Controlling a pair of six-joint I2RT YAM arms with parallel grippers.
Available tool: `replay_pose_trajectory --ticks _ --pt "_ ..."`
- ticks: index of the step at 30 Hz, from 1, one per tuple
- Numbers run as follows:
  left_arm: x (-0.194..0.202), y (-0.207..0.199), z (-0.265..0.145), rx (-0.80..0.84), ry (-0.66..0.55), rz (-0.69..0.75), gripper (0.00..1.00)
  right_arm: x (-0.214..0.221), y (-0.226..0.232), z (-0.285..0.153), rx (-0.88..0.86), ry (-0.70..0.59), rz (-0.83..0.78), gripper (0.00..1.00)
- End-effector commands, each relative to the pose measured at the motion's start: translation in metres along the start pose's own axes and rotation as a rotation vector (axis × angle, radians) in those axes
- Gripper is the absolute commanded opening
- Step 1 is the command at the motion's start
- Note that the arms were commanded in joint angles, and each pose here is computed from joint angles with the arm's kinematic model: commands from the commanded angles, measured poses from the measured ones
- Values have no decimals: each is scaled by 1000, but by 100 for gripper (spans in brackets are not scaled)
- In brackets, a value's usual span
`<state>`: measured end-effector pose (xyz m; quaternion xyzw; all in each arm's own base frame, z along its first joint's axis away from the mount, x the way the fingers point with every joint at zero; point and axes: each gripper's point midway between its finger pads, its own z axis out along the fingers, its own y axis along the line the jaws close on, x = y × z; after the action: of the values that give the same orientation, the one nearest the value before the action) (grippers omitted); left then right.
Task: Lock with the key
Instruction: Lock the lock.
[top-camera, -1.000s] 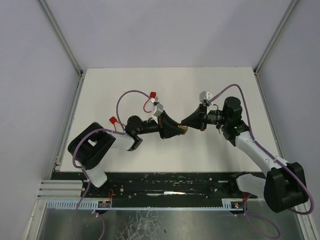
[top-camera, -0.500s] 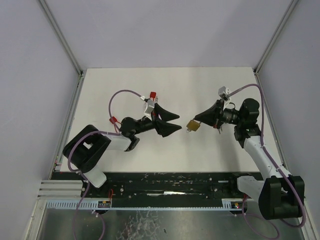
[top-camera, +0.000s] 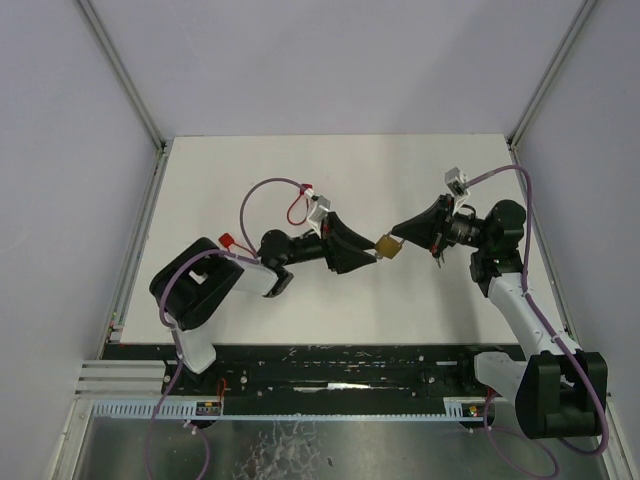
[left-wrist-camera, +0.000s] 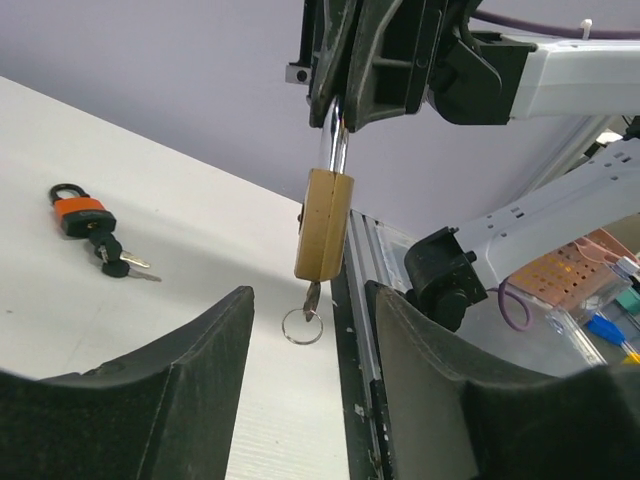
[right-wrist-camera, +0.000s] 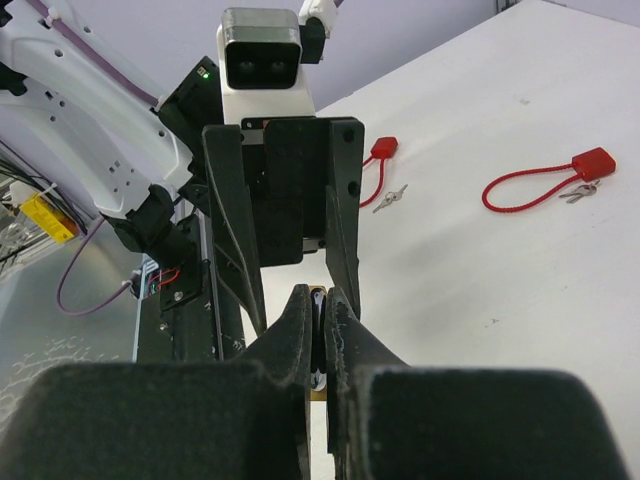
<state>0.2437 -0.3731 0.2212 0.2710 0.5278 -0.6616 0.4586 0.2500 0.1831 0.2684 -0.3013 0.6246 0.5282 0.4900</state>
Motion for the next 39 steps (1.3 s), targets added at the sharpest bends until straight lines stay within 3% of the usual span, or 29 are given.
replay_pose_trajectory --ticks 1,8,39 --pt "-4 -15 10 92 -5 24 49 -15 12 -1 -38 -24 -74 0" --pt "-2 -14 13 99 6 9 35 -15 12 -1 -38 -24 -69 0" --pt "16 -9 23 105 86 -17 25 -16 13 -1 -36 -30 -70 0"
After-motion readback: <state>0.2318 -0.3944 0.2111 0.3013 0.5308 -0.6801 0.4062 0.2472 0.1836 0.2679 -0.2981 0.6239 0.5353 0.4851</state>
